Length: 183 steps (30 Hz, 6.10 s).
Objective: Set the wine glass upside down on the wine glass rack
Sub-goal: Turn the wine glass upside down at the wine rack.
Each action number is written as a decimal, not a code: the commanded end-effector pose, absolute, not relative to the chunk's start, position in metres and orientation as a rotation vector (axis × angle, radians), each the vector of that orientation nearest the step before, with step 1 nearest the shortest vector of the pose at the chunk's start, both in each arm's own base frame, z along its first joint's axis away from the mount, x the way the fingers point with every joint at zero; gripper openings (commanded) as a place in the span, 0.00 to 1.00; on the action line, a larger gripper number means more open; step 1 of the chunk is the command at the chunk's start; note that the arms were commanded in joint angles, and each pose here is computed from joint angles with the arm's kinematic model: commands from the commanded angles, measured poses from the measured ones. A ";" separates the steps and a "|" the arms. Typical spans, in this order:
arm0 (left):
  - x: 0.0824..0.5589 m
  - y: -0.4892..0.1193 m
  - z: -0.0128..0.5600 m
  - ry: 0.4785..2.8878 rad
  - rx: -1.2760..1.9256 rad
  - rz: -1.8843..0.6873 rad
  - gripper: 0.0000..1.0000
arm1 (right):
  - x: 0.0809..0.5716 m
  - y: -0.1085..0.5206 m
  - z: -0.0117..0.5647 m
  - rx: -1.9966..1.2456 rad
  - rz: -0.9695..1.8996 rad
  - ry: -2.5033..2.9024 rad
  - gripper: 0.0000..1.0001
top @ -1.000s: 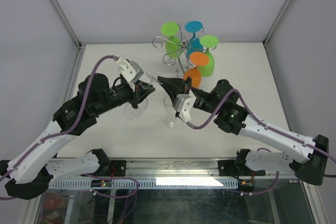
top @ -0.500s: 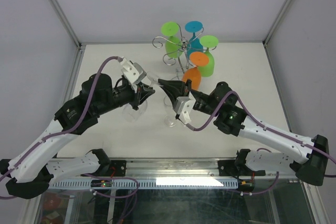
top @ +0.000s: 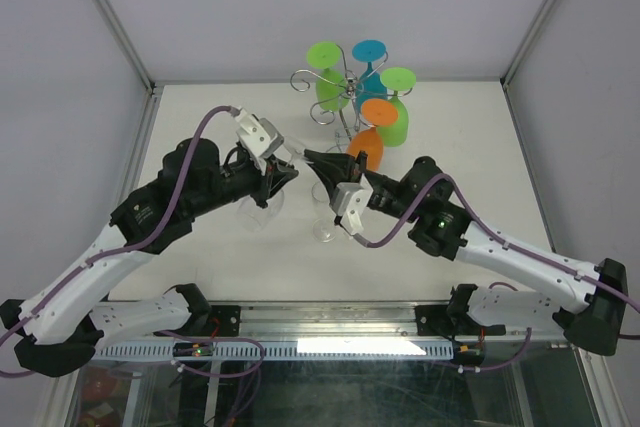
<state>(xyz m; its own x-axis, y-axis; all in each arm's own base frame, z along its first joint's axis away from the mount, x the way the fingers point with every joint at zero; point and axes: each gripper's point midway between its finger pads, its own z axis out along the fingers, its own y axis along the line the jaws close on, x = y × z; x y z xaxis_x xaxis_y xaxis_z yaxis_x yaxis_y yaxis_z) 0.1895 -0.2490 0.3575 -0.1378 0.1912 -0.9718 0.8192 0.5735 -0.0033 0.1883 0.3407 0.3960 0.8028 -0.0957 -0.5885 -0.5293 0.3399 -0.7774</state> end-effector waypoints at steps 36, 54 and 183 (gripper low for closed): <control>0.214 -0.186 0.438 1.489 0.443 -0.501 0.00 | 0.165 0.301 0.512 -0.945 0.307 0.425 0.00; 0.228 -0.172 0.434 1.529 0.285 -0.450 0.00 | 0.162 0.297 0.505 -0.957 0.308 0.434 0.00; 0.374 -0.272 0.355 1.017 0.806 -0.819 0.00 | 0.206 0.272 0.373 -0.858 0.436 1.146 1.00</control>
